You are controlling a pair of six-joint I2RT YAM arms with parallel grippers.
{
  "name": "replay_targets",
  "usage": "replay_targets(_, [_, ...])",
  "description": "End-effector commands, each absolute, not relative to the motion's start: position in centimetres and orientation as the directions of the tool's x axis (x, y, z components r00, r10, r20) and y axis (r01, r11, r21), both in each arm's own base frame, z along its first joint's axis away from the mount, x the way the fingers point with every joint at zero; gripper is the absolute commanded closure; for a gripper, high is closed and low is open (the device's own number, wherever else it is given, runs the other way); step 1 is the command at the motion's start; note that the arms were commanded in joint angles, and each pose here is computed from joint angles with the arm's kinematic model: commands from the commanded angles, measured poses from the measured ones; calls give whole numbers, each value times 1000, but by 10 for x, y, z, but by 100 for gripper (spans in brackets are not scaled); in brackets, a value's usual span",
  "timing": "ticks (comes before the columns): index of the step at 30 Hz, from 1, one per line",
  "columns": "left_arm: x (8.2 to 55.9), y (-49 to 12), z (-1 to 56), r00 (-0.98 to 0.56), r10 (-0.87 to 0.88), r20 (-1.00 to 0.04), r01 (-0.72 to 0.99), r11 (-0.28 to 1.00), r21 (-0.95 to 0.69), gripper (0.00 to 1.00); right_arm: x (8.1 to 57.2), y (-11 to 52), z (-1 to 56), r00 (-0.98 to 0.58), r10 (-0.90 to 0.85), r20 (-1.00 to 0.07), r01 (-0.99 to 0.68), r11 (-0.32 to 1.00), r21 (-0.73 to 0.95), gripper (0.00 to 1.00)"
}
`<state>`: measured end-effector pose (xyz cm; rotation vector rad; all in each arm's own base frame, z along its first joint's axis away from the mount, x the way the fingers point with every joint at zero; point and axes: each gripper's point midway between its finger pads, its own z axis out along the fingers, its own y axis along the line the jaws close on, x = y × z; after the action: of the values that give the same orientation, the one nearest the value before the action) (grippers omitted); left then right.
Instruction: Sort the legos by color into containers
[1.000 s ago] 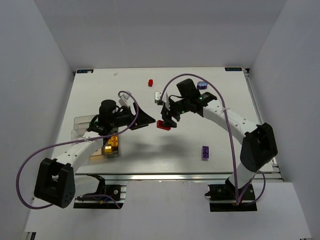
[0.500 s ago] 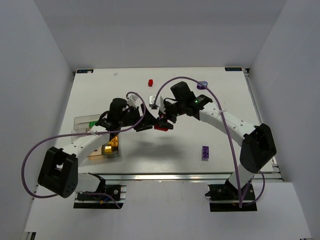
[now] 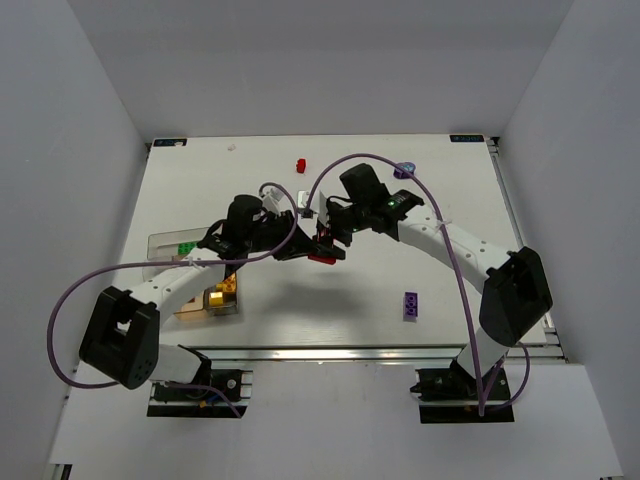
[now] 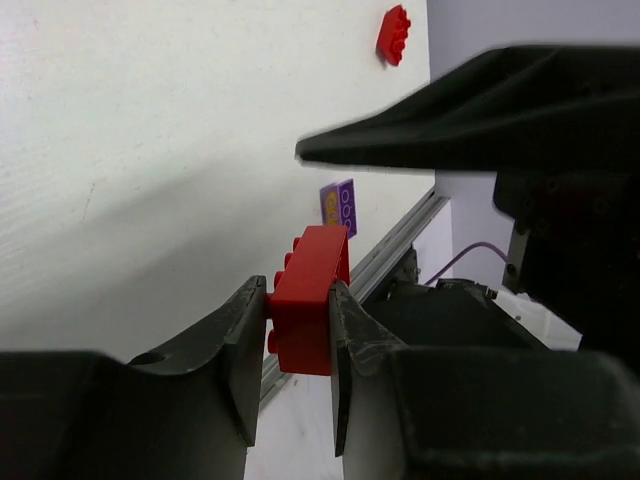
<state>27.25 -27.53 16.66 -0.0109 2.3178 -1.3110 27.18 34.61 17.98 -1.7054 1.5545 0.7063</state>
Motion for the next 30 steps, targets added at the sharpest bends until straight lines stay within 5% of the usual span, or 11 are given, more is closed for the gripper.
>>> replay_targets(1, [276,-278,174,-881,-233,-413,234,543,-806,87,275,357,202,150,-555,-818,-986,-24,-165,22])
replay_targets(3, [278,-277,174,-876,-241,-419,229,555,-799,95,273,355,204,150,-554,-819,-986,-25,-164,11])
replay_targets(15, [302,-243,173,-815,-240,-527,202,735,-647,100,279,319,251,215,-587,-781,-950,59,-306,11])
replay_targets(20, [311,-206,194,-741,-242,-626,145,853,-501,100,324,272,278,-42,-504,-863,-781,555,-286,11])
replay_targets(22, [311,-171,205,-681,-280,-677,43,907,-419,100,322,261,284,-42,-471,-881,-764,583,-275,32])
replay_targets(23, [309,-159,207,-664,-287,-690,3,922,-387,100,319,254,269,-81,-461,-883,-765,597,-241,51])
replay_targets(24, [300,-143,204,-670,-281,-687,-51,941,-334,100,317,254,273,-67,-434,-899,-764,602,-233,85])
replay_targets(25, [302,-121,215,-615,-303,-728,-133,950,-283,100,314,247,275,-72,-414,-907,-759,613,-220,96])
replay_targets(30, [262,-34,207,-574,-374,-729,-506,861,-43,100,318,220,263,-144,-327,-934,-706,695,-134,100])
